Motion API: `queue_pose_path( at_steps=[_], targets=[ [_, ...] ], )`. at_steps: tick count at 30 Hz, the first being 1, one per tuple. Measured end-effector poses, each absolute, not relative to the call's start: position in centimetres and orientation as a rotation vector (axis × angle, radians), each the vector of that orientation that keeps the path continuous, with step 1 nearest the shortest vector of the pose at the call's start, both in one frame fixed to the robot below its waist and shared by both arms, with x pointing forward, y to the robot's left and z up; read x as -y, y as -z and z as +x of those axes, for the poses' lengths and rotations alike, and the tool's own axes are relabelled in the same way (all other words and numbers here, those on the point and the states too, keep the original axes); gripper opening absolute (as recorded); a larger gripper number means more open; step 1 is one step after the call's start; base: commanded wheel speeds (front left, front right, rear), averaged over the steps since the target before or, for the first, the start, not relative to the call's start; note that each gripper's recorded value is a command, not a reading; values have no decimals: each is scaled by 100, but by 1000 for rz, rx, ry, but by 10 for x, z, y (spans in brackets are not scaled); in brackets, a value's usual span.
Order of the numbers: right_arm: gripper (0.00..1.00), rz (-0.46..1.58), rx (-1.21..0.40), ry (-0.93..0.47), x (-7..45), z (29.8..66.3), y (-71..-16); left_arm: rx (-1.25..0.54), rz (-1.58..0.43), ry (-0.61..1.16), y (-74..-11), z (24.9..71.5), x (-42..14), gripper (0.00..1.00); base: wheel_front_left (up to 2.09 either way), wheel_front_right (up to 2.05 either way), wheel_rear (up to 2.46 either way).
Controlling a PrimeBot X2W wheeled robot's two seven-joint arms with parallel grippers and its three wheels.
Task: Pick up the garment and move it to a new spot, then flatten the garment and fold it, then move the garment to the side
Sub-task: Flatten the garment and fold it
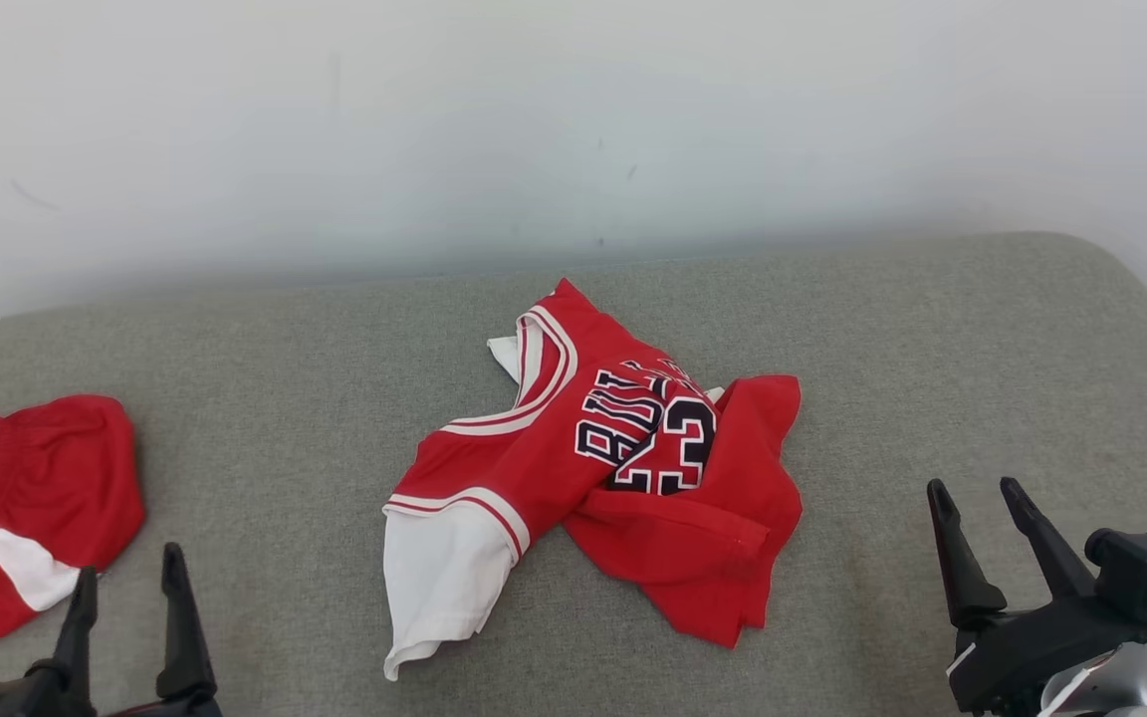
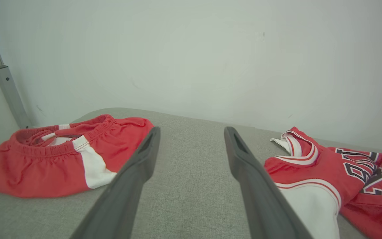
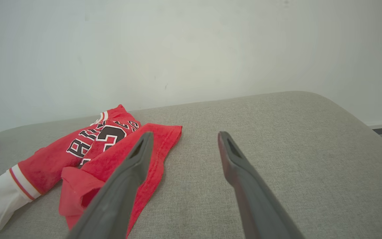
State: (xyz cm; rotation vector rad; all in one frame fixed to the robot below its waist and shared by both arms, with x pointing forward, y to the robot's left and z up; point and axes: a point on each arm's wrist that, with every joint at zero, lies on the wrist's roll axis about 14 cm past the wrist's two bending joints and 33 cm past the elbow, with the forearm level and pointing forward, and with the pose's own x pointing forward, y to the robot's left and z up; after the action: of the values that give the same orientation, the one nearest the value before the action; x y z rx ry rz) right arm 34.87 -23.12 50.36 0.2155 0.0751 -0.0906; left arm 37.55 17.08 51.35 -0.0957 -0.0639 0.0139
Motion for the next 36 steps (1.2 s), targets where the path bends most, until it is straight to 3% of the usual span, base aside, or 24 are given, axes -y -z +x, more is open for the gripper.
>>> queue_pose_path(
  at_steps=[5, 13, 36],
  targets=[
    [100, 216, -65, 103, 236, 347, -506, 105, -101, -67, -526, 372, -188, 100, 0, 0, 0],
    [100, 215, -67, 93, 232, 348, -506, 54, -14, 39, -517, 367, -191, 100, 0, 0, 0],
    [100, 193, -83, 68, 226, 350, -509, 87, -37, -32, -527, 354, -216, 100, 0, 0, 0]
  ],
)
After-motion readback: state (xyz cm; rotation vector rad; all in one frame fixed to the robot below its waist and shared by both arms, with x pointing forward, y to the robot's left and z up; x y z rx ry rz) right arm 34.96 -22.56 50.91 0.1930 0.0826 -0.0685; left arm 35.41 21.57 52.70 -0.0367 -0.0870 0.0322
